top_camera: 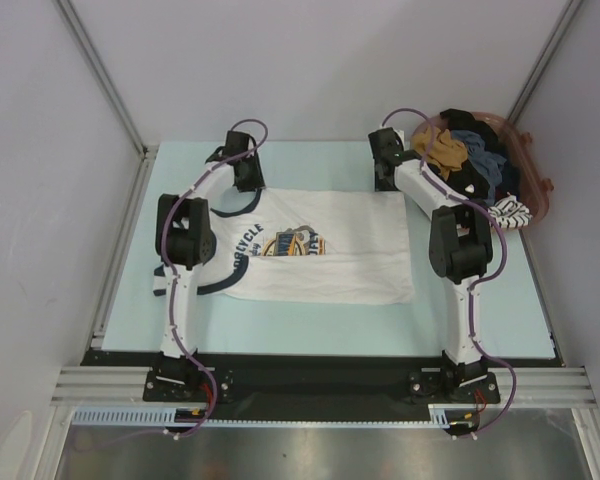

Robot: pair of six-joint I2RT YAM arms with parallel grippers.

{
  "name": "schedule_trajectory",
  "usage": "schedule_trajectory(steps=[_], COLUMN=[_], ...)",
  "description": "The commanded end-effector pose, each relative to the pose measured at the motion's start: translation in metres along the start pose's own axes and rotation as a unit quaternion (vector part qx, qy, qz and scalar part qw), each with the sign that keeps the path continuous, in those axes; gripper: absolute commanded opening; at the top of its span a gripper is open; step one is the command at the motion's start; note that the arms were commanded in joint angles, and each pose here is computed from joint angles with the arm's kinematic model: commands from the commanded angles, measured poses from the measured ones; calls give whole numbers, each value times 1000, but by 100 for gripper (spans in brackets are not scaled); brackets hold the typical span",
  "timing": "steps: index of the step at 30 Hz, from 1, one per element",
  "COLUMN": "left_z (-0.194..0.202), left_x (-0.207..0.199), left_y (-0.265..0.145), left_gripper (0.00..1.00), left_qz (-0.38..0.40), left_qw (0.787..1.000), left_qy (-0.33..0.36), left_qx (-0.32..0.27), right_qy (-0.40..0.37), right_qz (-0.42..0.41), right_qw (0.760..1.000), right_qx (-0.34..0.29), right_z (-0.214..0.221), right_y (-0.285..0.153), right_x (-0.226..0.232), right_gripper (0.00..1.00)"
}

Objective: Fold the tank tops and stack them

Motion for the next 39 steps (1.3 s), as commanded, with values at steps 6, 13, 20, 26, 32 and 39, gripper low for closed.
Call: schedule_trajectory(steps=[6, 13, 20, 26, 32, 39], left_z=[-2, -12, -12, -12, -11, -11], left_x=[8, 38, 42, 45, 45, 45], left_y=[-2, -19, -19, -15, -15, -15], left_gripper=[1, 0, 0, 0, 0, 0], left_qz=[-62, -68, -45, -25, -19, -17], left_qw=[998, 997, 999, 999, 1000, 1000], left_qy=[-7, -33, -19, -22, -22, -20], left_qx=[7, -14, -7, 7, 7, 8], right_qy=[-2, -5, 4, 16, 13, 39], right_qz=[-12, -9, -8, -12, -5, -35], right_qw=[1000, 1000, 1000, 1000, 999, 999], right_qx=[-26, -19, -17, -16, -33, -10], right_z=[-15, -21, -25, -23, -25, -19], right_y=[6, 26, 54, 67, 73, 86], right_x=[9, 15, 16, 14, 14, 9], right_gripper=[39, 39, 40, 44, 44, 43])
Point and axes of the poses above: each gripper's point midway between its finger pads, its own y axis out along the fingers, its own x axis along the line the jaws close on, z = x × y, the point moved 10 cm from there along -y, back along the fingers, and after that the axes turned 2 degrees about -y, right-handed, at the moved point
